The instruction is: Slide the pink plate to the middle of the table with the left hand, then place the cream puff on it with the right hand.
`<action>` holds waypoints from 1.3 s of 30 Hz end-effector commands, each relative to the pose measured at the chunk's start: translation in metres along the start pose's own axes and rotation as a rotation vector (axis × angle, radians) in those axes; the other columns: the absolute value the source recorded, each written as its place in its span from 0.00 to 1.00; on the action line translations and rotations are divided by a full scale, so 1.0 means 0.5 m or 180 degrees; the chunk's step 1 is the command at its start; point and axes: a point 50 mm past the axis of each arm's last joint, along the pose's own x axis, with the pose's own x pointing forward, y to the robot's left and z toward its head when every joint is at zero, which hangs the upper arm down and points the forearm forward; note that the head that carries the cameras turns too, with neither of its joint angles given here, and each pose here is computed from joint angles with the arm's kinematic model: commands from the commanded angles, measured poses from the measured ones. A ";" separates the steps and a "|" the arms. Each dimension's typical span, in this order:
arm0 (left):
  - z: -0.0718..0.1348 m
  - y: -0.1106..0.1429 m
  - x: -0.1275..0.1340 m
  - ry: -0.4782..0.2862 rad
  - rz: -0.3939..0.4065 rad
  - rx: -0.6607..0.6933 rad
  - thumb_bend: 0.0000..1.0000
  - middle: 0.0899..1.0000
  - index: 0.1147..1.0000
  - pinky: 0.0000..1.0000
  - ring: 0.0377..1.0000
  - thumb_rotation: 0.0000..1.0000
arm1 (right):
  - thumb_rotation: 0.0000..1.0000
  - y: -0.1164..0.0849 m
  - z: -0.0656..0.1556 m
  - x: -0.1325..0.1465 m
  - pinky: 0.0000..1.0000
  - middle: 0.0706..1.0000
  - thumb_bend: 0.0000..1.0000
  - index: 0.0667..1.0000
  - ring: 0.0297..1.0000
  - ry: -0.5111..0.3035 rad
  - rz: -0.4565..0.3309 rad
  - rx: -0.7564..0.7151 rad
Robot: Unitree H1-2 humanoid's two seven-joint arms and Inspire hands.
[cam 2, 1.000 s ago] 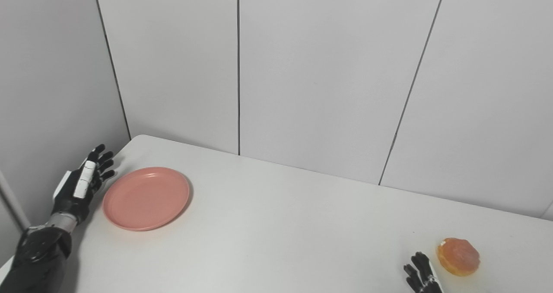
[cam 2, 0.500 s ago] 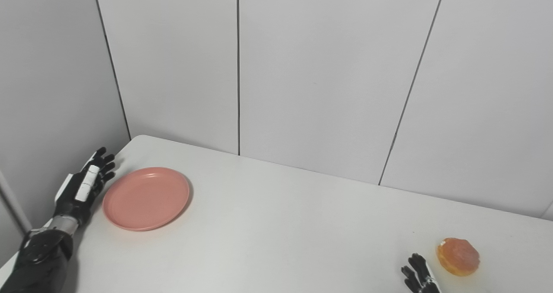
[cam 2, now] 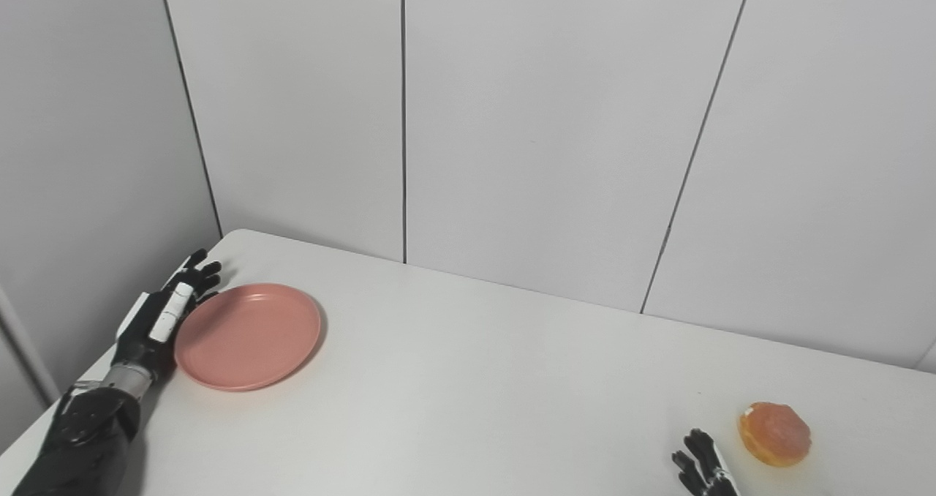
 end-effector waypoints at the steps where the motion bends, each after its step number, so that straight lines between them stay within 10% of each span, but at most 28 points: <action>1: -0.014 -0.030 -0.009 -0.0015 -0.0128 -0.0047 0.99 0.93 0.97 0.90 0.95 0.82 | 1.00 -0.003 -0.061 -0.086 0.97 0.96 0.87 0.96 0.93 0.0397 -0.0042 0.0016; 39: 0.022 -0.157 0.000 0.0090 -0.0712 -0.0097 0.98 0.94 0.97 0.84 0.94 0.80 | 0.97 0.020 -0.037 -0.086 0.93 0.94 0.84 0.92 0.89 0.0354 0.0087 -0.0224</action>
